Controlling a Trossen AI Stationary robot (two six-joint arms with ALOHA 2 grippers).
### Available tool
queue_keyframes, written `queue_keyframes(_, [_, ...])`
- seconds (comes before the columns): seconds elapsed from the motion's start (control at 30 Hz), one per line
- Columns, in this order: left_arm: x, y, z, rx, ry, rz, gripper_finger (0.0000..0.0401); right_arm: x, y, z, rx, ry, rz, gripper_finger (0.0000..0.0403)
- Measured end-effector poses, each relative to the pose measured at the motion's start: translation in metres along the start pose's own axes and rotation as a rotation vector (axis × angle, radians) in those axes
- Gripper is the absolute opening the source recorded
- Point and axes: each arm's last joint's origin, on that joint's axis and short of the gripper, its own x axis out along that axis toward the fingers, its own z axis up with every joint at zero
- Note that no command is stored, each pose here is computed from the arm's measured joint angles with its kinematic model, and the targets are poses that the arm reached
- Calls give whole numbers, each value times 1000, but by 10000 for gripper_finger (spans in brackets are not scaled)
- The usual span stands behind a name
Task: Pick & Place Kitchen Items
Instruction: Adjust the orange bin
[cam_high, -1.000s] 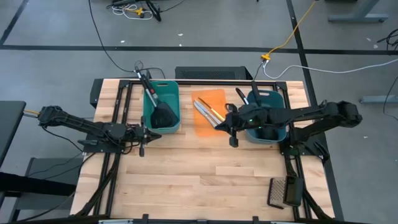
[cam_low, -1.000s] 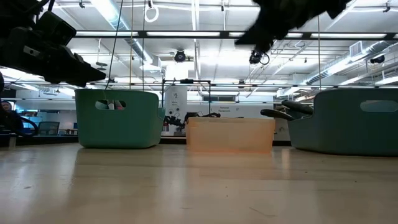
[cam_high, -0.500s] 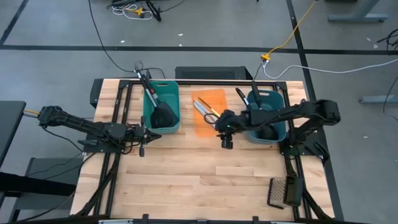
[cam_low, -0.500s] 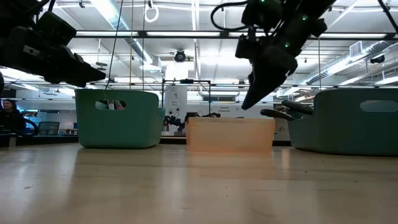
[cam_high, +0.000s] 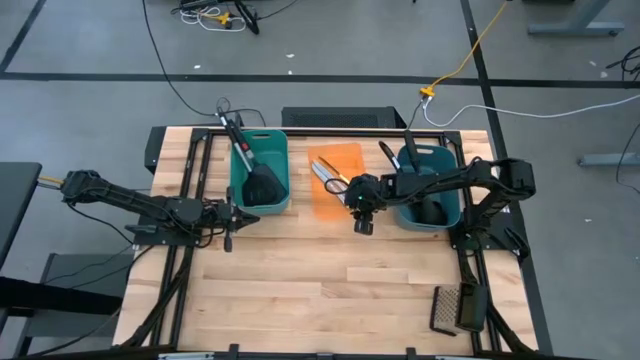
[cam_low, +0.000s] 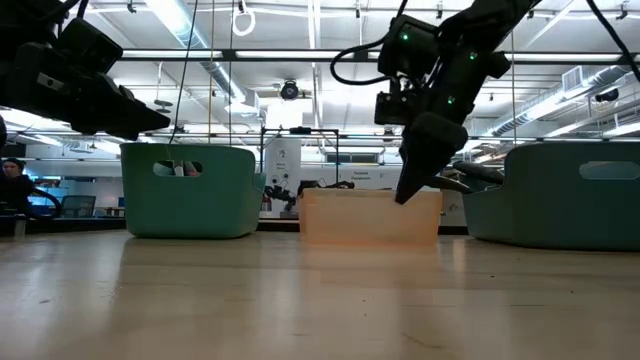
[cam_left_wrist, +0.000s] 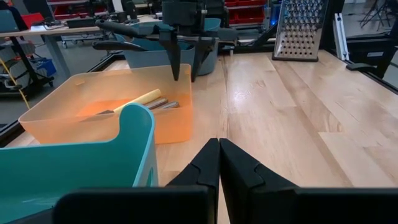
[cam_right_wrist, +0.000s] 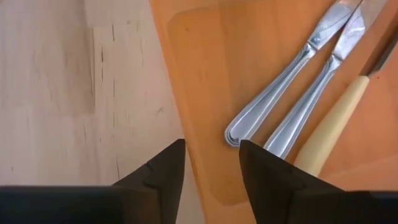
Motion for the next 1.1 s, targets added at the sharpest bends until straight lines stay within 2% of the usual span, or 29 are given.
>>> queue_keyframes(0.53, [0, 0, 0, 0, 0, 0, 14, 1, 0, 0, 51, 6, 10, 99])
queue_keyframes(1.1, [0, 0, 0, 0, 0, 0, 14, 1, 0, 3, 132, -25, 9, 91])
